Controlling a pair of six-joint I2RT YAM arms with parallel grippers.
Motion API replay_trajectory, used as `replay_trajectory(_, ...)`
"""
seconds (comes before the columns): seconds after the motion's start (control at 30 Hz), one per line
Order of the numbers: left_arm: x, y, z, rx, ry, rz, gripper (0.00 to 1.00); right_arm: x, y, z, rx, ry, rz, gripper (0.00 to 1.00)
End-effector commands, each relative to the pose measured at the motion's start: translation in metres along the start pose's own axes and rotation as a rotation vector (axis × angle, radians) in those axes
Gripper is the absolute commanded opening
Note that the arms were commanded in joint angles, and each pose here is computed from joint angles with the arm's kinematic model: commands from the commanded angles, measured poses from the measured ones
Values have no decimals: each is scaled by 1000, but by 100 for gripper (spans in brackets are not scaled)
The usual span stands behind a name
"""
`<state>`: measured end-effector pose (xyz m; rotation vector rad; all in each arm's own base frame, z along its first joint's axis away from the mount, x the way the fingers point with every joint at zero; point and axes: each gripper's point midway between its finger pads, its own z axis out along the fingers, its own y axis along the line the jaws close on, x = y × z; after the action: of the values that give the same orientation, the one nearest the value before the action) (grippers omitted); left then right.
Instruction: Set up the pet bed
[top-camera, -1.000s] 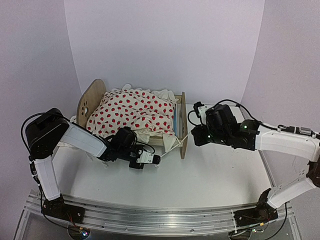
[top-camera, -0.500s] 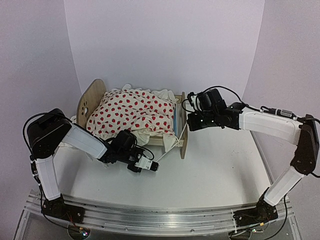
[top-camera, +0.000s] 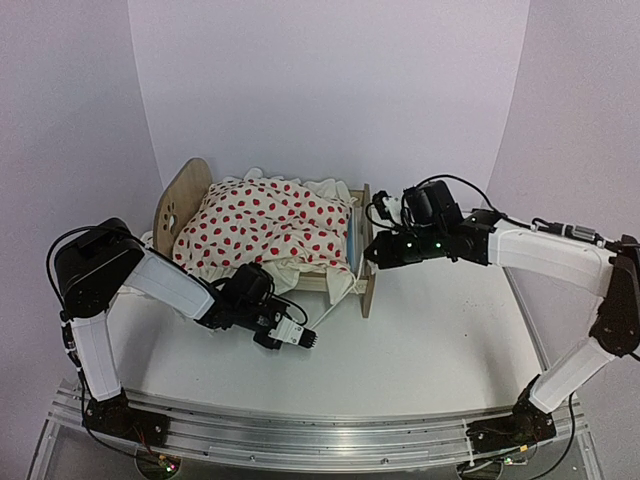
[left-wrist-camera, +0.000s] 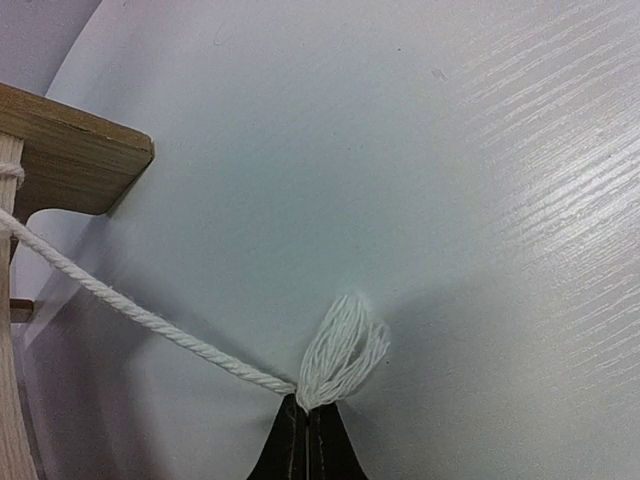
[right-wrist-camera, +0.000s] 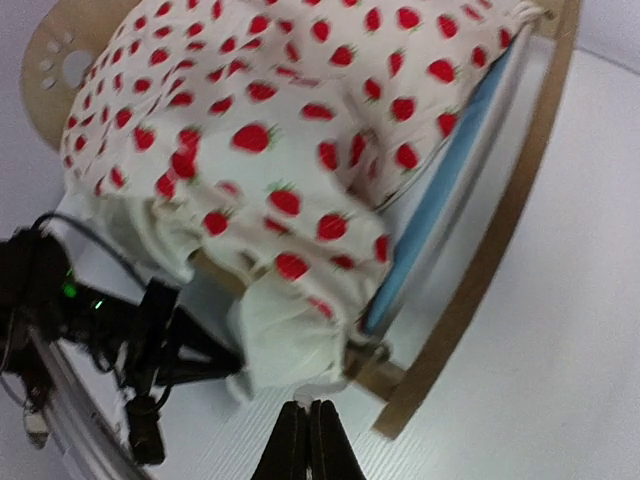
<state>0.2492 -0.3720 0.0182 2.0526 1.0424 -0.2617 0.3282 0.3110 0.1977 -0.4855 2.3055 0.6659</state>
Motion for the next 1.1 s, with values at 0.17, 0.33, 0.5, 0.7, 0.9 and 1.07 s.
replay_trajectory(0.17, 0, 2, 10, 32, -9, -27, 0, 133, 108, -11, -456, 312, 145, 0)
replay_trajectory(0.33, -1, 4, 11, 38, -7, -26, 0, 156, 94, 12, -393, 336, 178, 0)
replay_trajectory(0.5, -15, -3, -7, 77, -47, -10, 21, 175, 79, 19, -326, 383, 216, 47)
replay_trajectory(0.7, -56, -19, -65, 156, -156, -43, 58, 122, 74, -16, -204, 299, 42, 60)
replay_trajectory(0.9, -71, 47, -116, -113, -92, -239, 64, 40, 58, -14, 20, 98, 53, 61)
replay_trajectory(1.07, -19, 87, -149, -389, 137, -364, 67, 33, 49, 19, 120, 91, 225, 50)
